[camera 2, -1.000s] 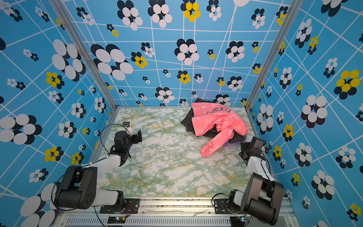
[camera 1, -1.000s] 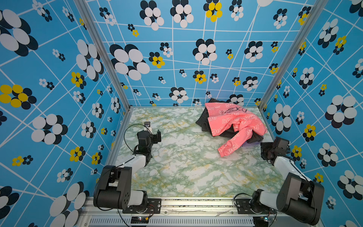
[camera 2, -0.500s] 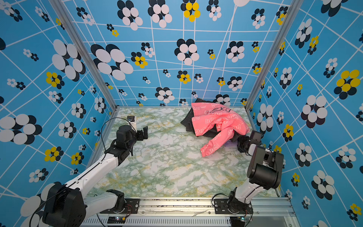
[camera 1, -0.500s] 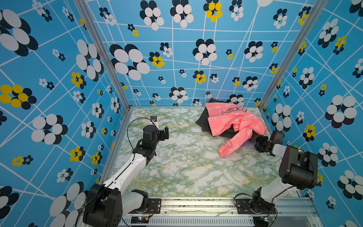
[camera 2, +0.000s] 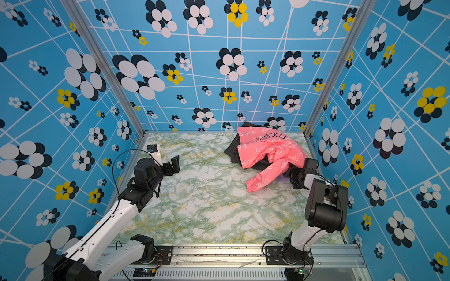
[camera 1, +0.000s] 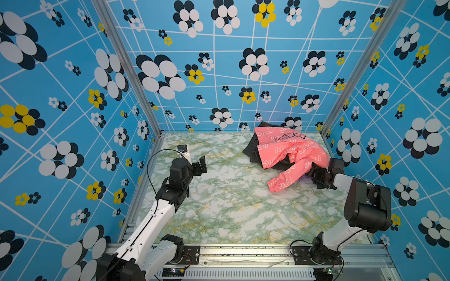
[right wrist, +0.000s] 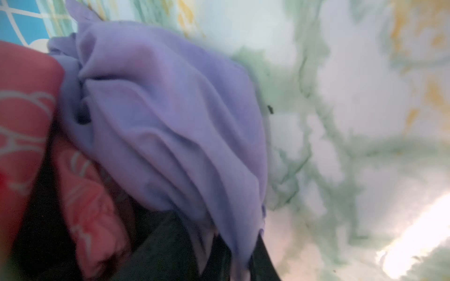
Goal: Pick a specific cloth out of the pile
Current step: 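Close the right gripper on the purple cloth under the pink garment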
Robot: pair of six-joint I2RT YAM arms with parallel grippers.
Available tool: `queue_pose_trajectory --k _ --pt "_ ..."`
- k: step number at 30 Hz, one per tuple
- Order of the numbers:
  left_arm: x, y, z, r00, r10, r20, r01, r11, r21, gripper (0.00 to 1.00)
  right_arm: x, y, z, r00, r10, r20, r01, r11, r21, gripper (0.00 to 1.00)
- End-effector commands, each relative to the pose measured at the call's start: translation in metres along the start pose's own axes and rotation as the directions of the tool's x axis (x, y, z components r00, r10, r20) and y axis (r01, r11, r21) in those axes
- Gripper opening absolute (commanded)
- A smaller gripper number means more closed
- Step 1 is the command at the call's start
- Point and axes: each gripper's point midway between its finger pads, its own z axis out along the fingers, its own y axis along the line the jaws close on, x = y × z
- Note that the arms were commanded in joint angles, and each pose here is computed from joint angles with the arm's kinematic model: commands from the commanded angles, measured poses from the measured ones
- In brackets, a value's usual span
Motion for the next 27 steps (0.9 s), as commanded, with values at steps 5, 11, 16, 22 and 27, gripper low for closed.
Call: queue_pose_trajectory --k 5,11,16,22,27 --pt "0.009 0.012 -0.016 0.996 -0.091 -0.027 0.091 0.996 -0.001 0.99 0.017 -0.016 -0.007 1.000 -0.001 -0.029 0.003 0.997 0.073 0.05" --pt "0.007 0.009 -0.018 0.994 -0.104 -0.034 0.105 0.994 0.025 0.99 0.013 0.009 -0.035 0.999 -0.024 0.030 0.025 1.000 -0.018 0.00" --pt "0.007 0.007 -0.014 0.993 -0.114 -0.034 0.116 0.992 0.046 0.99 0.012 0.033 -0.062 0.995 -0.016 0.096 0.026 0.994 -0.109 0.00" --pt "0.008 0.005 -0.001 0.990 -0.135 -0.048 0.138 0.988 0.068 0.99 0.013 0.058 -0.093 0.991 0.000 0.132 0.028 0.976 -0.214 0.00" --pt "0.001 -0.002 0.011 0.992 -0.117 -0.053 0.122 0.987 0.103 0.99 0.020 0.071 -0.115 0.989 -0.010 0.146 0.050 0.961 -0.271 0.00"
